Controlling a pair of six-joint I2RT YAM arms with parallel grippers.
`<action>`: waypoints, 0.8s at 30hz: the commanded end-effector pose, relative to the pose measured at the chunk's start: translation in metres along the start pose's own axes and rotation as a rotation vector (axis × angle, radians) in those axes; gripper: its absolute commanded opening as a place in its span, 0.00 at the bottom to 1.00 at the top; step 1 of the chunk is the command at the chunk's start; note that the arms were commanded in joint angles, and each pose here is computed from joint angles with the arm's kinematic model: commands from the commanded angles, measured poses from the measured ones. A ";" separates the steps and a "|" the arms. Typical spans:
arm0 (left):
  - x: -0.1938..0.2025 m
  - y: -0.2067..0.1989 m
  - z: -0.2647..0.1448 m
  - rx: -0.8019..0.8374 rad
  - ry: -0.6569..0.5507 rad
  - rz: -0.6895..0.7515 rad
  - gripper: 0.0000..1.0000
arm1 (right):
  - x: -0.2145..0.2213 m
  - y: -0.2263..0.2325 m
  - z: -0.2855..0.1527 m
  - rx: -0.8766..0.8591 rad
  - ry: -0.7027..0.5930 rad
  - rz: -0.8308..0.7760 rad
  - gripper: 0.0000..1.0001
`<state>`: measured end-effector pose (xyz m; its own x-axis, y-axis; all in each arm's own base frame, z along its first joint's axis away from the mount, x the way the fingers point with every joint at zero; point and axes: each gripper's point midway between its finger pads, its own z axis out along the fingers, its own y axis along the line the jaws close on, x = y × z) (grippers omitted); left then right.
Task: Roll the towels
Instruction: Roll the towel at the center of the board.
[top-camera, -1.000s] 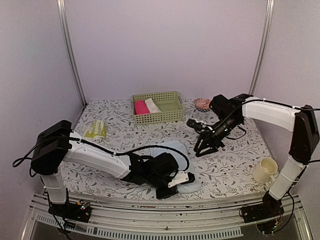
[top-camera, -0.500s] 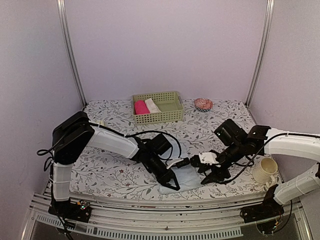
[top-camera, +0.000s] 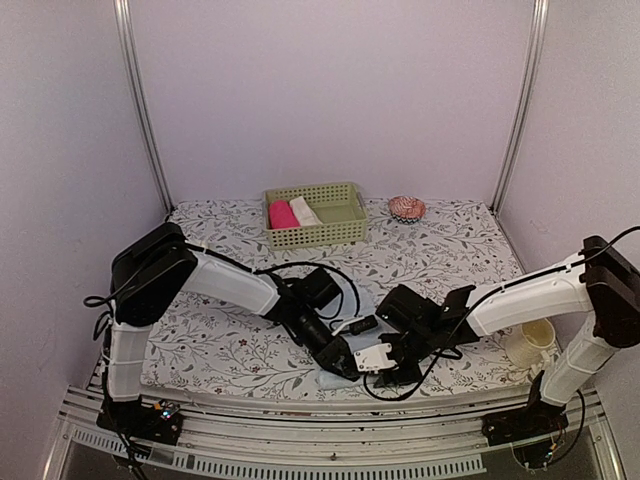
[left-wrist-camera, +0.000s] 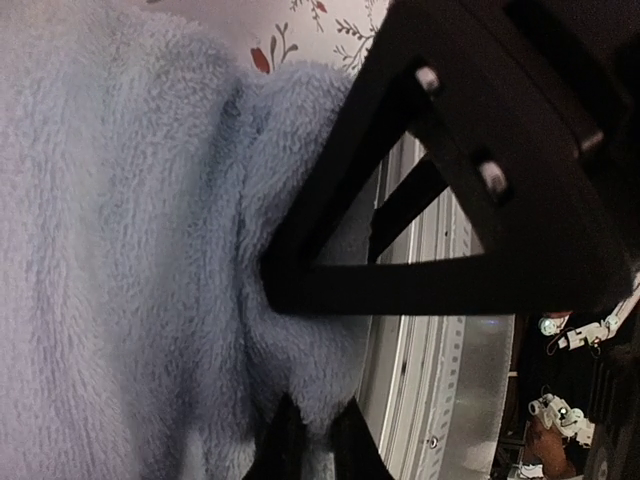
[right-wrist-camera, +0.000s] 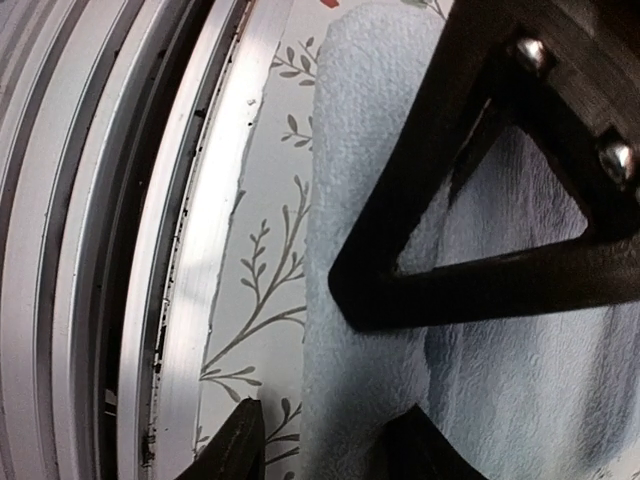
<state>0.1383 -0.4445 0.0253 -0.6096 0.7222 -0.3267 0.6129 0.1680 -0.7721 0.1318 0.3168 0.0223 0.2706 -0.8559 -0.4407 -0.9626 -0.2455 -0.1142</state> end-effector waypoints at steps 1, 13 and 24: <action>0.015 0.019 -0.001 -0.026 0.030 -0.091 0.06 | -0.002 -0.013 0.010 0.044 0.015 -0.005 0.29; 0.013 -0.011 -0.078 -0.317 -0.223 0.112 0.39 | -0.012 0.028 0.000 -0.403 -0.090 0.262 0.08; 0.026 -0.066 -0.124 -0.694 -0.514 0.507 0.35 | -0.005 -0.007 0.011 -0.754 -0.094 0.642 0.08</action>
<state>0.1307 -0.3512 0.1008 -0.4125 0.5481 -0.7276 0.9030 0.3517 -0.2470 0.1427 0.3396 0.0240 -0.2211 -0.8705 -0.4396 -0.8009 -0.0952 0.5912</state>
